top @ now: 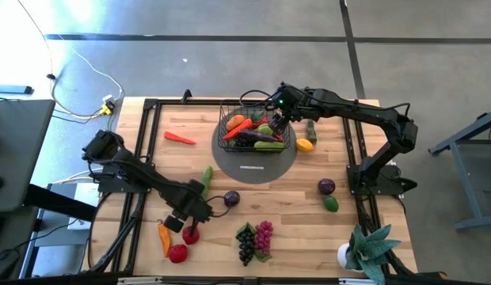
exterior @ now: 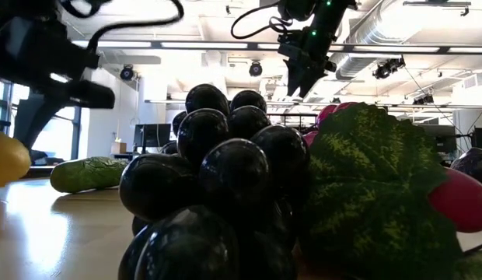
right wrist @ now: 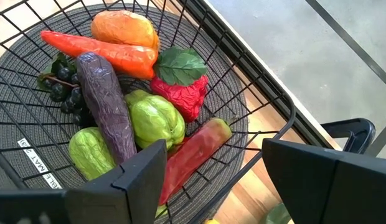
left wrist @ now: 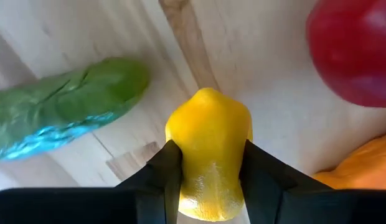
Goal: Build produce basket
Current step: Put the left yellow lemon into the black wire basket
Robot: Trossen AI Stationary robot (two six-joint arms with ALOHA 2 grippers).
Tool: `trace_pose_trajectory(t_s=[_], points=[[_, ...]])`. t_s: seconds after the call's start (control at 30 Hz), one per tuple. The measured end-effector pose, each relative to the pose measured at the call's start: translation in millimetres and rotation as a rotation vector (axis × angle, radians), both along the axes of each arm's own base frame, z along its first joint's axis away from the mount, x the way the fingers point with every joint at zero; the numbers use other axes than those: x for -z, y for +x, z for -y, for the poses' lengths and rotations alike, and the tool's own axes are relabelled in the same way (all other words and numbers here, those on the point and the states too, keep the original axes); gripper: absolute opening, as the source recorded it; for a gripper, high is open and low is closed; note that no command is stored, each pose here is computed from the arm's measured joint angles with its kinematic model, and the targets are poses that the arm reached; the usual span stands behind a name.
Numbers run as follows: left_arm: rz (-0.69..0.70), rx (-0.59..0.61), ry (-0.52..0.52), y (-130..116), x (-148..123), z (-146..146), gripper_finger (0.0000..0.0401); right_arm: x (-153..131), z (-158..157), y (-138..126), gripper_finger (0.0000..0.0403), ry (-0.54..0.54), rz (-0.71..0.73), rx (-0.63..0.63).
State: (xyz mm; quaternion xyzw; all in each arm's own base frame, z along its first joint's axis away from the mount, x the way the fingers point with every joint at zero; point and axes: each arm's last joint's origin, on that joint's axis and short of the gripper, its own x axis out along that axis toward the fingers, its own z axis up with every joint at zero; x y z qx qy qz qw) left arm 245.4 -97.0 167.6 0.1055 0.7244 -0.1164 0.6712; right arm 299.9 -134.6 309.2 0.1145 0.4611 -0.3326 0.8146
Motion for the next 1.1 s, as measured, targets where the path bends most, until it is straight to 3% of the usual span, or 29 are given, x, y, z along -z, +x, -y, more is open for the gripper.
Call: trace_pose_trajectory(t_s=[0.47, 0.87, 1.1], points=[[0.208, -0.304, 0.019, -14.7, -46.0, -11.7, 0.0113, 0.8, -5.5, 2.9, 0.0248, 0.122, 0.039, -0.159], [0.516, -0.608, 0.086, -13.6, -81.6, -51.8, 0.0113, 0.6, -5.3, 3.2, 0.0248, 0.168, 0.083, -0.07], [0.662, -0.67, 0.146, -5.8, -93.9, -85.1, 0.0113, 0.6, -6.1, 3.6, 0.0248, 0.203, 0.103, -0.059]])
